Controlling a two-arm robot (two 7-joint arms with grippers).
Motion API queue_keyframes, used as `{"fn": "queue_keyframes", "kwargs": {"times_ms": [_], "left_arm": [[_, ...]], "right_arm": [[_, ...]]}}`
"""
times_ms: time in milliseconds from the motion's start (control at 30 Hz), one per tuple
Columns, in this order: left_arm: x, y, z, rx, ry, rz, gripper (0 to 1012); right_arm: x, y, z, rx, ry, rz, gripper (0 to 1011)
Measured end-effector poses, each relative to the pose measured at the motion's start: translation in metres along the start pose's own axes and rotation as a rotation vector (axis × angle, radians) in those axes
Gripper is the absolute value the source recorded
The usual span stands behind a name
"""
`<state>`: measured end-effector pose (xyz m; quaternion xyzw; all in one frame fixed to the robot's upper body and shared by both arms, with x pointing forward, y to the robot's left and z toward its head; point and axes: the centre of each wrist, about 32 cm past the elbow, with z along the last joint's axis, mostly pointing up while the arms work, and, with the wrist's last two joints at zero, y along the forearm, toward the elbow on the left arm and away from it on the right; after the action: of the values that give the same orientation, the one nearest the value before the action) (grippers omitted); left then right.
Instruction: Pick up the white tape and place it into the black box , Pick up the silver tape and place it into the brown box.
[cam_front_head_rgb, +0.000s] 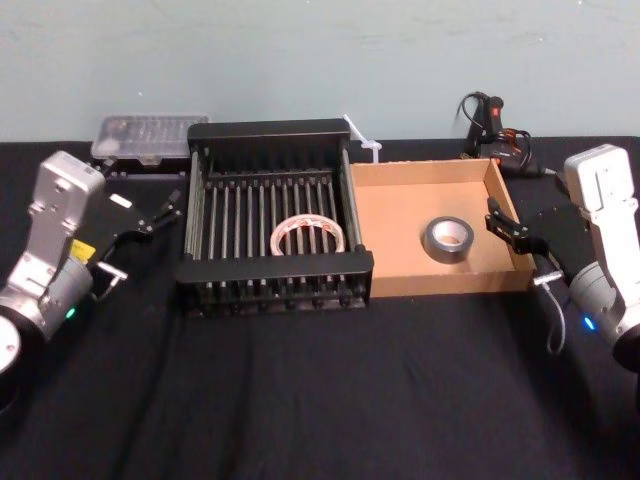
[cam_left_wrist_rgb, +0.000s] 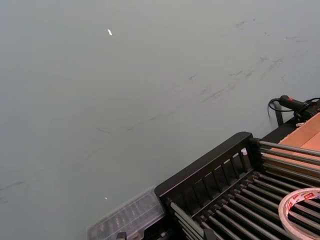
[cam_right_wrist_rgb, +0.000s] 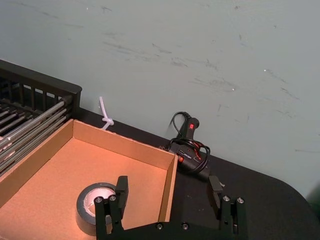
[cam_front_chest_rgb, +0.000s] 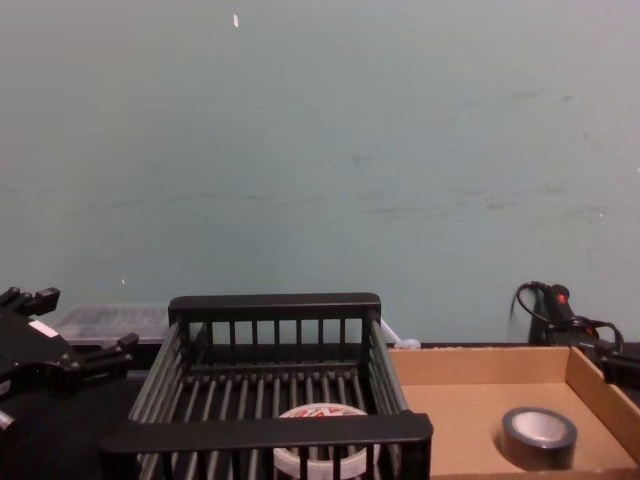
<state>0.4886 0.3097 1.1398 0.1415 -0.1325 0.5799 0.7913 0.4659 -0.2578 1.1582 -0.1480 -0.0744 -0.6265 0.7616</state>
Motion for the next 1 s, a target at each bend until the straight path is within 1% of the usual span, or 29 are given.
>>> {"fn": "queue_keyframes", "kwargs": {"times_ms": [1000], "left_arm": [[0.0000,0.0000,0.0000,0.000,0.000,0.000,1001]], "right_arm": [[0.0000,0.0000,0.0000,0.000,0.000,0.000,1002]]}}
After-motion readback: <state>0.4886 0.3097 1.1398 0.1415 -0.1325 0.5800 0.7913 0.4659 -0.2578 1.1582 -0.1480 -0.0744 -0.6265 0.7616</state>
